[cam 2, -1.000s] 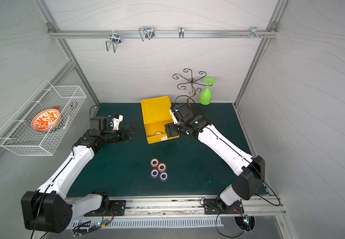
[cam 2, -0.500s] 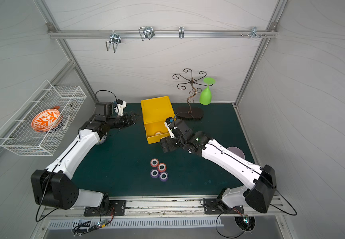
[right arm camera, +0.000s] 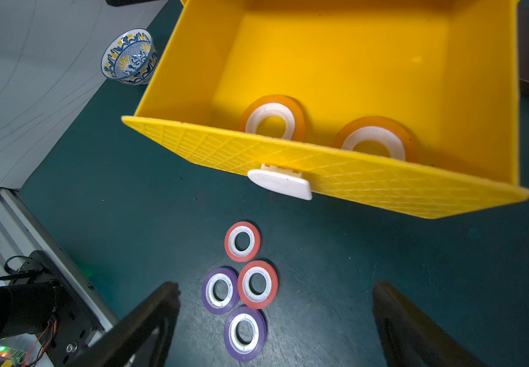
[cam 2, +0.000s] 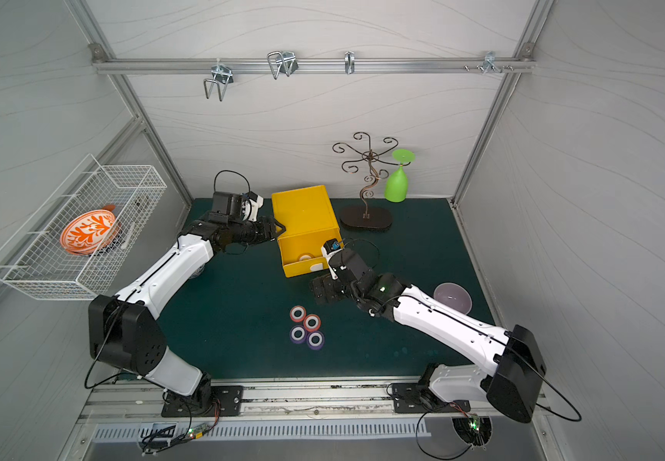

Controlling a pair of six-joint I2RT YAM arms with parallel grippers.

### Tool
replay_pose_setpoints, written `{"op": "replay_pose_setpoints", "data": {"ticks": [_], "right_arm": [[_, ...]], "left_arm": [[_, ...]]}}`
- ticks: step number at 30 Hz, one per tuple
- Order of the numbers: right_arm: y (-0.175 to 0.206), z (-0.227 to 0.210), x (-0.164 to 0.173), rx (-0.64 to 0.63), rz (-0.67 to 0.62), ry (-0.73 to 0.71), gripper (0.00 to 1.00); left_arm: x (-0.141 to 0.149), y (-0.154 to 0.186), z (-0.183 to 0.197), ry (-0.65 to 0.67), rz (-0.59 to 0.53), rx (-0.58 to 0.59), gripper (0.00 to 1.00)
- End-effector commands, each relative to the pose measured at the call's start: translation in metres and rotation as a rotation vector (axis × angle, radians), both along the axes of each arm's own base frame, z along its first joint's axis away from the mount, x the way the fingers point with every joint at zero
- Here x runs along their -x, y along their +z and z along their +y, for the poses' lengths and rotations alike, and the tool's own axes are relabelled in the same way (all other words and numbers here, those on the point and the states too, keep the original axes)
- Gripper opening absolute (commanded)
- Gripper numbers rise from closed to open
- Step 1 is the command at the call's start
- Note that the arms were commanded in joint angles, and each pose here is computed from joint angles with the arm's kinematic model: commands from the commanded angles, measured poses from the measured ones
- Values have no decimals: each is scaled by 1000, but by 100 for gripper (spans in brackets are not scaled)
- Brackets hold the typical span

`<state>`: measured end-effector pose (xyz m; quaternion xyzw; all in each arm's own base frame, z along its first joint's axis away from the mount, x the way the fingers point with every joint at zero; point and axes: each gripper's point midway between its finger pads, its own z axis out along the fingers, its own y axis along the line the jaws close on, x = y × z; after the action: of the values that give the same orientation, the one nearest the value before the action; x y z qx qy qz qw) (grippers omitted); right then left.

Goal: Place the transparent tape into the drawer according to color
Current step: Close the drawer of the storage box.

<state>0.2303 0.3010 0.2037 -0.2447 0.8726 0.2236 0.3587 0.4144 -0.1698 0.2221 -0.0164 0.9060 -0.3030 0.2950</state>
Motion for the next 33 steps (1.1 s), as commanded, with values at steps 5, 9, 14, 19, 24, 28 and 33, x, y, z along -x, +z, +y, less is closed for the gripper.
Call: {"op": "replay_pose_setpoints", "data": {"ticks": [5, 9, 14, 19, 24, 28, 33], "right_arm": [[0, 16, -13, -75, -119, -56, 87], [-1, 22, -19, -82, -161, -75, 81], [4, 28, -28, -91, -216, -95, 76], [7, 33, -40, -83, -261, -122, 71], [10, 41, -48, -92, -303, -123, 68], [12, 44, -57, -89, -339, -138, 67], [13, 47, -67, -97, -367, -150, 65]], "left_arm": [[-11, 9, -4, -1, -38, -15, 55], [-12, 5, -4, -2, -27, -19, 53], [-11, 1, -5, -8, -16, -19, 52], [-10, 0, -5, -12, -12, -20, 51], [-9, -1, -6, -20, -7, -20, 51], [-8, -3, -7, -25, -1, -20, 51], [-7, -4, -7, -32, 4, -19, 51]]}}
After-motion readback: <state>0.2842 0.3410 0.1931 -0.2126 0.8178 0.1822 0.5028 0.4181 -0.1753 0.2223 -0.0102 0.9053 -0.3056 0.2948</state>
